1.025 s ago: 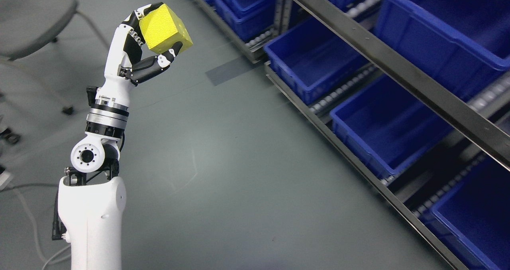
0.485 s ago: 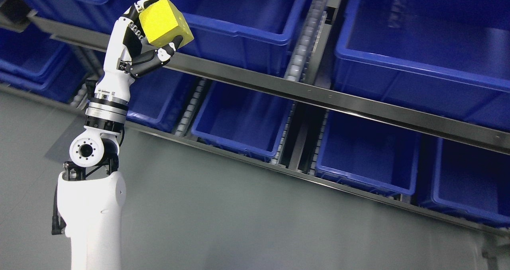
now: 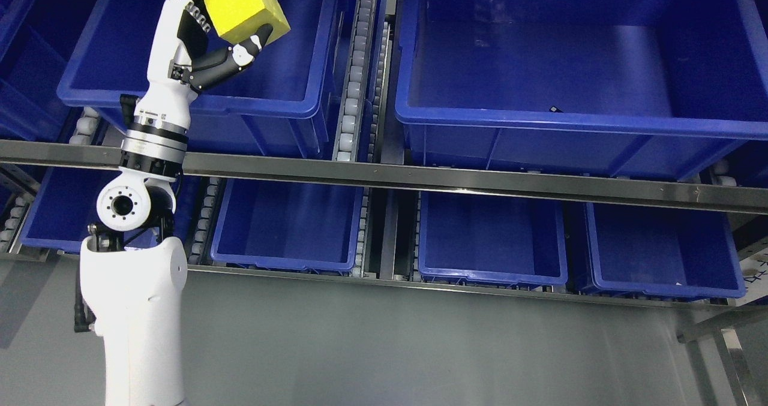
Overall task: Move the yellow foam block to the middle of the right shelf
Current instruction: 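Raise the left hand over the upper blue bin and lower the cube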
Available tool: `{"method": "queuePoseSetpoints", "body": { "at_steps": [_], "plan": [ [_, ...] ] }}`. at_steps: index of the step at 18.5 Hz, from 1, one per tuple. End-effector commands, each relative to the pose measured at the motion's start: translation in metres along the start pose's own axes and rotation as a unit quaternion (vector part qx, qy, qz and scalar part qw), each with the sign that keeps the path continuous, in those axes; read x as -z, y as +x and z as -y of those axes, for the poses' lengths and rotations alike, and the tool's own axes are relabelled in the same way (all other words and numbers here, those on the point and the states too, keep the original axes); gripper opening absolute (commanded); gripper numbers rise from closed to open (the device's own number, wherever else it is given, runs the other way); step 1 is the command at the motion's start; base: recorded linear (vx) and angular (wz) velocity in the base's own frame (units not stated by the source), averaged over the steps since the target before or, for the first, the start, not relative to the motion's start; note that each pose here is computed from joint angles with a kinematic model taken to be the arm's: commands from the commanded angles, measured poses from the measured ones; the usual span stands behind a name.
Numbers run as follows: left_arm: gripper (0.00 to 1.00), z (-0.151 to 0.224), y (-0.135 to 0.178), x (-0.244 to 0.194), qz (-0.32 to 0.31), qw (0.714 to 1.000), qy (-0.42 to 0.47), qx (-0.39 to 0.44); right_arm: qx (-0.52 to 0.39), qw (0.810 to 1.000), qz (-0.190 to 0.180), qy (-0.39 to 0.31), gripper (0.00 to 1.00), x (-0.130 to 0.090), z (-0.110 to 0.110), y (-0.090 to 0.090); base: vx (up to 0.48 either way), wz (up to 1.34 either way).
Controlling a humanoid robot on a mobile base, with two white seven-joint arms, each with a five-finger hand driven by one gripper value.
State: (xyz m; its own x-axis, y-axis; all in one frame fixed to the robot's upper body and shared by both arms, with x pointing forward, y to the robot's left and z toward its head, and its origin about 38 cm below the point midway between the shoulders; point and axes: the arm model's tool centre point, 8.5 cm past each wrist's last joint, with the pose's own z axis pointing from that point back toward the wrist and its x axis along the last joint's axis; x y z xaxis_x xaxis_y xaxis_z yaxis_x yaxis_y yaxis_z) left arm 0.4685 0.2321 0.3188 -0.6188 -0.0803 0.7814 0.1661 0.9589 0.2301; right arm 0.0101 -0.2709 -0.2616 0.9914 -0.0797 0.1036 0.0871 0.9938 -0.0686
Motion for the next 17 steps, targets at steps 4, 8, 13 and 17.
{"method": "queuePoseSetpoints", "body": {
  "at_steps": [4,8,13,17],
  "plan": [
    [0.54,-0.020,0.054,0.072,-0.040,0.999,-0.001,-0.015,-0.001,1.000,0.011,-0.008,1.00,0.001,0.011,0.009,0.125,-0.09],
    [0.54,-0.014,0.021,0.077,-0.145,0.988,-0.008,-0.043,-0.001,1.000,0.011,-0.008,1.00,0.001,0.011,0.009,0.059,-0.01],
    [0.54,-0.007,-0.006,0.083,-0.196,0.980,-0.012,-0.020,-0.001,1.000,0.011,-0.008,1.00,0.001,0.011,0.009,0.005,0.00],
    [0.57,-0.020,-0.018,0.078,-0.238,0.970,0.043,-0.002,0.000,1.000,0.010,-0.009,1.00,0.001,0.011,0.008,-0.005,0.00]
  ]
}}
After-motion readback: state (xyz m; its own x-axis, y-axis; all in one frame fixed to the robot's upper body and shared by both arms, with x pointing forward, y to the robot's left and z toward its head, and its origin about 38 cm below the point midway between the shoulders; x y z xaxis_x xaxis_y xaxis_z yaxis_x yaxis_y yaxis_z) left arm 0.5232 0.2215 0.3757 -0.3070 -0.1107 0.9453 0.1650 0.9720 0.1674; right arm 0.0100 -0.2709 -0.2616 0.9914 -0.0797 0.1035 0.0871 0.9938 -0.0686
